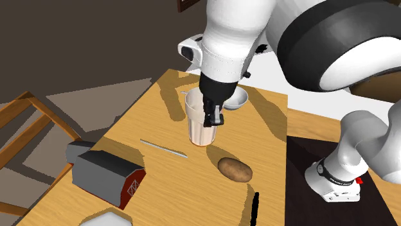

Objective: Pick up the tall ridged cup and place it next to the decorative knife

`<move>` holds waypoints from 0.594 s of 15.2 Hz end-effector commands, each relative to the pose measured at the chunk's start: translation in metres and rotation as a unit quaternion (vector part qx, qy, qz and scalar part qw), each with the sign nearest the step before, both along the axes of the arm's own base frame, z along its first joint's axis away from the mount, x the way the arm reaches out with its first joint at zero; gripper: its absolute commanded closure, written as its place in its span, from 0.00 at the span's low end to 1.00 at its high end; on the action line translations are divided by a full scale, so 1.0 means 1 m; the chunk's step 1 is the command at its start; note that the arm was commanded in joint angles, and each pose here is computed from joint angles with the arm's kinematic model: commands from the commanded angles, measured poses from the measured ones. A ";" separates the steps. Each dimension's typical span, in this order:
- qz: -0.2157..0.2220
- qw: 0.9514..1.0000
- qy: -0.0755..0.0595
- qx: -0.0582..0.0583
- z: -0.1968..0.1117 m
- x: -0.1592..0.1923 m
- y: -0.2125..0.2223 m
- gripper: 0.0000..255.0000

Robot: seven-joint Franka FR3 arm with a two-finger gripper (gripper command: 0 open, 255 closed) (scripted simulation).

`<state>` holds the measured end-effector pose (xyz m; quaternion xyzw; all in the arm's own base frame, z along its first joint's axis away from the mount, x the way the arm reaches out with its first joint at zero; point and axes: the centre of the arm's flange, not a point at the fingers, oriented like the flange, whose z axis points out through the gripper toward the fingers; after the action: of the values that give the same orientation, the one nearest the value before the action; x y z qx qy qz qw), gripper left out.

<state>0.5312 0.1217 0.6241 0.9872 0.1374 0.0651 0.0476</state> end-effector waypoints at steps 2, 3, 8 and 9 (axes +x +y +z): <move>-0.001 1.000 0.000 0.000 -0.001 -0.008 0.037 1.00; -0.001 1.000 0.000 0.000 0.000 -0.010 0.050 1.00; -0.001 1.000 0.000 0.000 -0.011 -0.018 0.092 1.00; -0.001 1.000 0.000 0.000 -0.016 -0.018 0.092 1.00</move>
<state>0.5124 0.2130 0.6117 0.9873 0.1370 0.0649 0.0477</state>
